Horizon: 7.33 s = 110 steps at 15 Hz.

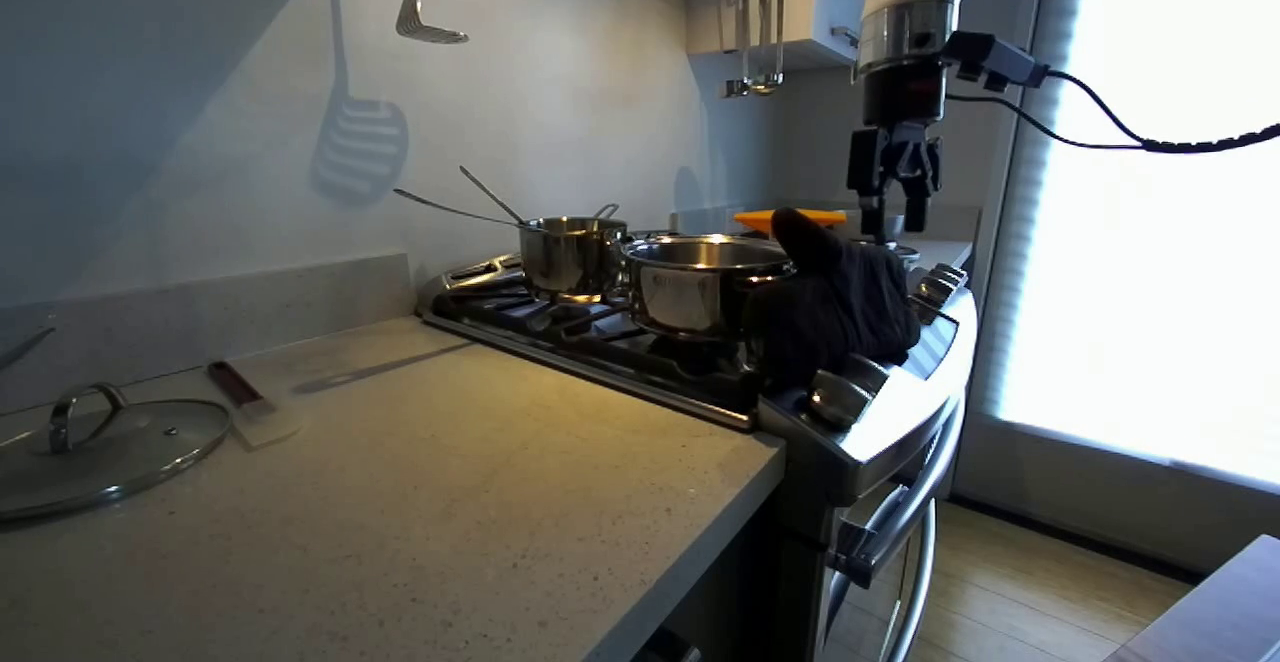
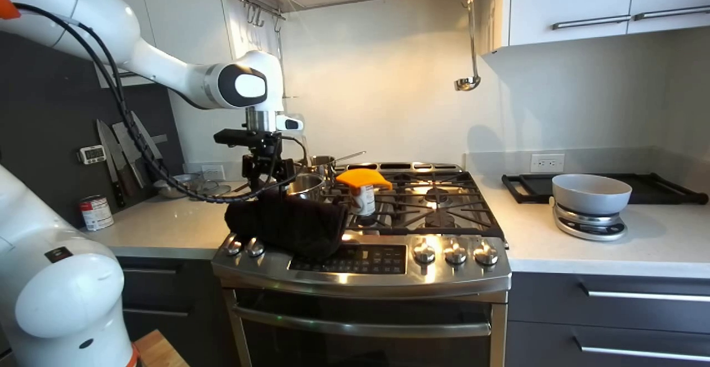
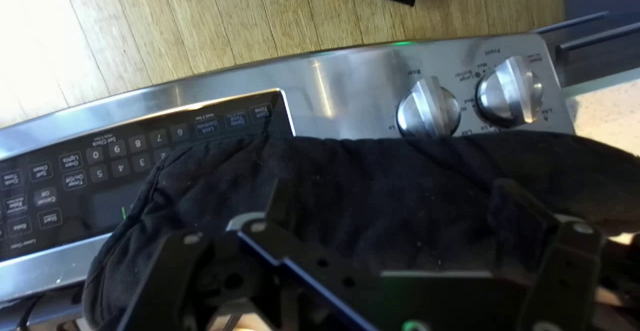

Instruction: Pick up the orange mat and put it on the kitchen counter to the right side of the stove

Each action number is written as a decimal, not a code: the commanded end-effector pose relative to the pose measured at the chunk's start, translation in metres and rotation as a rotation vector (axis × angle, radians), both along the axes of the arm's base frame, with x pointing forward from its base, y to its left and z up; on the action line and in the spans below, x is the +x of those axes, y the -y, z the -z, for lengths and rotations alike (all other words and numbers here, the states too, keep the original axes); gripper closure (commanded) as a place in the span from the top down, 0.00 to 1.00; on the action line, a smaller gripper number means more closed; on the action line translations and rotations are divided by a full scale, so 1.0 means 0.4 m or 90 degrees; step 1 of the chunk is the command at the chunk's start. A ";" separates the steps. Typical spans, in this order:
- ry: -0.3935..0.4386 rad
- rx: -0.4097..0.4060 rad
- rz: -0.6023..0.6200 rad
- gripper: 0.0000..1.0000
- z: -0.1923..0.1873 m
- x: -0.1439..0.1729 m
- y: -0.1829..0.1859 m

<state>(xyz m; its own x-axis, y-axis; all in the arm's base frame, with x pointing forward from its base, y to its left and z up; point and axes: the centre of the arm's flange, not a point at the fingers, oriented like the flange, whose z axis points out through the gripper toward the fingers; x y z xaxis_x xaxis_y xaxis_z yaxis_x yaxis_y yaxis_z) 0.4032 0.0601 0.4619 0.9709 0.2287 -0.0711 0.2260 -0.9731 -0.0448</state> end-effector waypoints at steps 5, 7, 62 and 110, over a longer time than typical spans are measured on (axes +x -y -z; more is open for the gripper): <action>0.082 0.153 0.098 1.00 -0.181 0.141 0.164; 0.092 0.219 0.129 1.00 -0.189 0.161 0.252; -0.027 0.845 0.440 0.01 0.143 0.499 0.766; 0.349 0.594 0.882 0.01 0.436 0.727 1.380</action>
